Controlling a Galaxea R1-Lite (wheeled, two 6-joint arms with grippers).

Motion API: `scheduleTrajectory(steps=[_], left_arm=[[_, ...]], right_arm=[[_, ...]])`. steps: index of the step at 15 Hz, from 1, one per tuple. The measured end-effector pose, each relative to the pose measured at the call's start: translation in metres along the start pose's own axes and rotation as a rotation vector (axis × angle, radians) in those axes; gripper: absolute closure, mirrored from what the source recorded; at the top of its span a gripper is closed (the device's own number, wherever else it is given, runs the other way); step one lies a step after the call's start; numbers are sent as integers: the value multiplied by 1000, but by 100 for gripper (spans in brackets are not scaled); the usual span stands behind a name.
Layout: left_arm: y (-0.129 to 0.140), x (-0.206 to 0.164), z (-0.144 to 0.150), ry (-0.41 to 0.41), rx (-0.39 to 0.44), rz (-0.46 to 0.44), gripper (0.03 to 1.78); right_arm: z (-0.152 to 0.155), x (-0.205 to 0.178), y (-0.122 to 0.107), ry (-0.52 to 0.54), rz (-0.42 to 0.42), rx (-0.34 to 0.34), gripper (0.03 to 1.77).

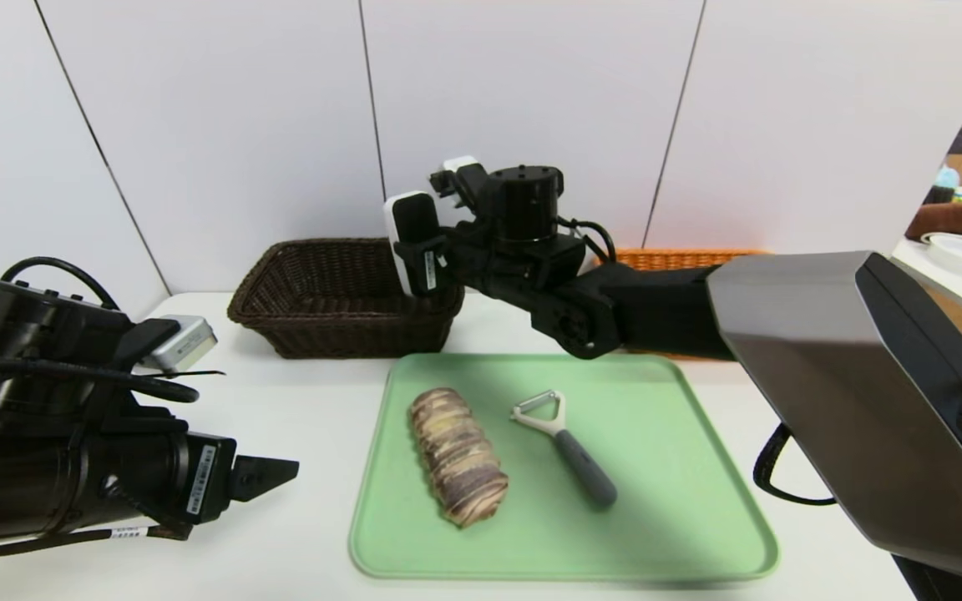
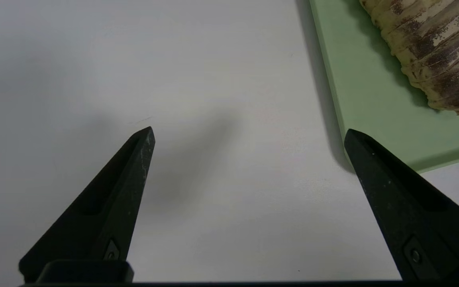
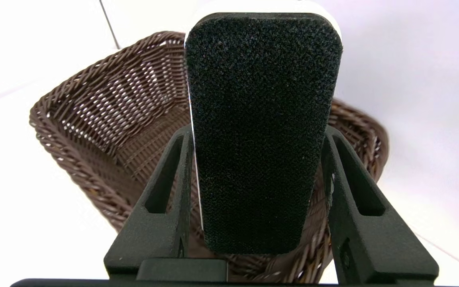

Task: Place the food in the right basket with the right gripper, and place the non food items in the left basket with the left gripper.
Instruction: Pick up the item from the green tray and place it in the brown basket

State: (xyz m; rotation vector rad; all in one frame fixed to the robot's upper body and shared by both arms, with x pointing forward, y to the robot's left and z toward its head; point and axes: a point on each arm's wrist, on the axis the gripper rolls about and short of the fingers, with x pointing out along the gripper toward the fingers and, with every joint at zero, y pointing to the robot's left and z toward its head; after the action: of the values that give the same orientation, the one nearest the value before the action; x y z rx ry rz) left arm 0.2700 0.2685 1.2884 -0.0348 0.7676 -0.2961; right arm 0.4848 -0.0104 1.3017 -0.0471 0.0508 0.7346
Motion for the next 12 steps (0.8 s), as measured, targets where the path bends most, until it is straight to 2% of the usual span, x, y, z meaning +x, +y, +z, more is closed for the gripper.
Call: scheduleTrajectory(steps=[11,12], left_arm=[[0,-1,0,-4,1,-1,12],[0,-1,0,-5,1,-1,12]], right_arm=[[-13,7,2,8,10,-34,88],[-14,7,2,10,10,-35,76]])
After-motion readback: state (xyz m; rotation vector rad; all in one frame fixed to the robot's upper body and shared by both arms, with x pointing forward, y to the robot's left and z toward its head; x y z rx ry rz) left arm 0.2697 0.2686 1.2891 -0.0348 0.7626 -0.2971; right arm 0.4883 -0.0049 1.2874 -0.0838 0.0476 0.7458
